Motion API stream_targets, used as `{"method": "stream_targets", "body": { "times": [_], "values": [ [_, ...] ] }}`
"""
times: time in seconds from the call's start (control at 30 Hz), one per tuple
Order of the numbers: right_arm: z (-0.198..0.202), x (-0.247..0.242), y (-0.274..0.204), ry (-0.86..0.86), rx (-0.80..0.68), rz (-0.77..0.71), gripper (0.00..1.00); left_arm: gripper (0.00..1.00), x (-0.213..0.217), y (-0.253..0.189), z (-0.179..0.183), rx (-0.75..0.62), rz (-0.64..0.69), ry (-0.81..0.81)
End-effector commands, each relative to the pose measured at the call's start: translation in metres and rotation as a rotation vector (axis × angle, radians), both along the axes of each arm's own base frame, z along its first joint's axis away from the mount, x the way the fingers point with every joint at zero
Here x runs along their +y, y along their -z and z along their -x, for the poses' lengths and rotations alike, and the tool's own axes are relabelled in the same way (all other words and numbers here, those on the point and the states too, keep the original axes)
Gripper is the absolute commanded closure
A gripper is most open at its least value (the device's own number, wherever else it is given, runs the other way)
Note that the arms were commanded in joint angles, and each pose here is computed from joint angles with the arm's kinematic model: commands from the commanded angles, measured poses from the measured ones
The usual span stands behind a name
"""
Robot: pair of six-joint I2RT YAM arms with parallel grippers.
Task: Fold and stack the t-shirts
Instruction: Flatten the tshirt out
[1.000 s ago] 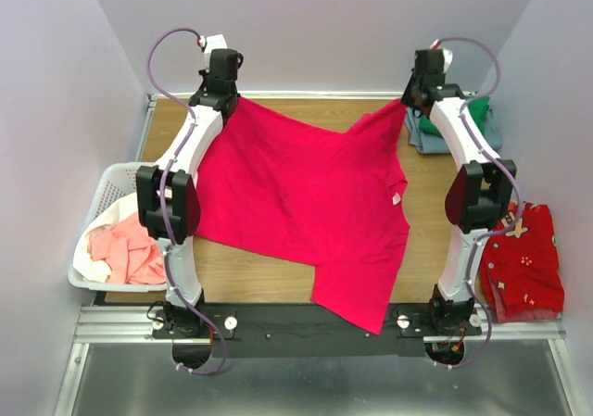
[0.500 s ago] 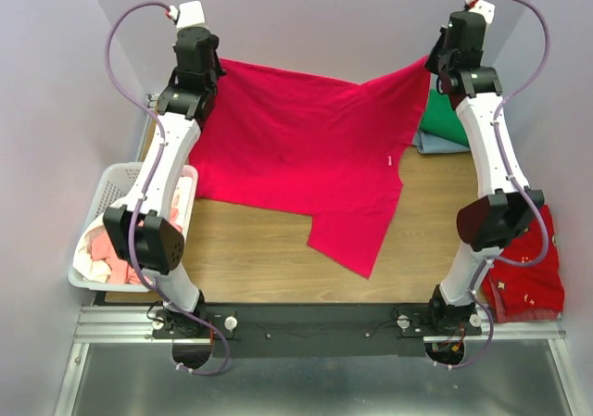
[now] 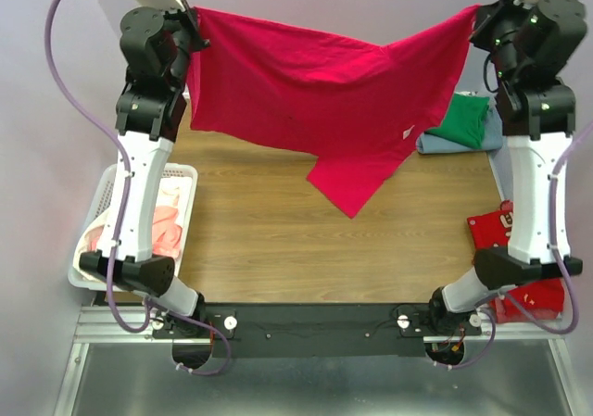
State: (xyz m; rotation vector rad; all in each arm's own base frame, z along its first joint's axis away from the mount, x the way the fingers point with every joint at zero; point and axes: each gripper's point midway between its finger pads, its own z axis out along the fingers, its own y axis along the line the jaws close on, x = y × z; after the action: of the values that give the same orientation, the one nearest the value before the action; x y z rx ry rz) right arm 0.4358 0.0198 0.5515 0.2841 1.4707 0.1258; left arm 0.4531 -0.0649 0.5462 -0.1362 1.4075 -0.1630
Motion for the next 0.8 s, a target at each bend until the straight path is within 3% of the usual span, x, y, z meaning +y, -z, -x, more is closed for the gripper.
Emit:
{"method": "stream_targets", "body": {
  "times": [0.0,0.13,0.33,0.43,0.53,0.77],
  "values": [
    [0.049,0.002,-0.042,-0.049,-0.113,0.039,0.99,1.0,-0.005,-0.019,0.041,-0.056,-0.015,0.083],
    [0.093,0.003,-0.07,-0.082,-0.194,0.065,0.99,1.0,-0.006,0.002,0.064,-0.021,-0.033,0.114],
    [0.162,0.002,-0.113,-0.11,-0.34,0.086,0.99,1.0,0.011,0.001,0.116,-0.047,-0.062,0.083],
    [0.176,0.0,-0.125,-0.108,-0.384,0.083,0.99,1.0,0.024,0.002,0.131,-0.05,-0.052,0.025],
    [0.173,-0.003,-0.129,-0.088,-0.4,0.083,0.99,1.0,0.034,0.009,0.132,-0.048,-0.021,-0.029],
    [0.109,0.0,-0.107,-0.07,-0.311,0.097,0.99,1.0,0.037,0.027,0.085,0.018,0.063,-0.105]
  ]
}}
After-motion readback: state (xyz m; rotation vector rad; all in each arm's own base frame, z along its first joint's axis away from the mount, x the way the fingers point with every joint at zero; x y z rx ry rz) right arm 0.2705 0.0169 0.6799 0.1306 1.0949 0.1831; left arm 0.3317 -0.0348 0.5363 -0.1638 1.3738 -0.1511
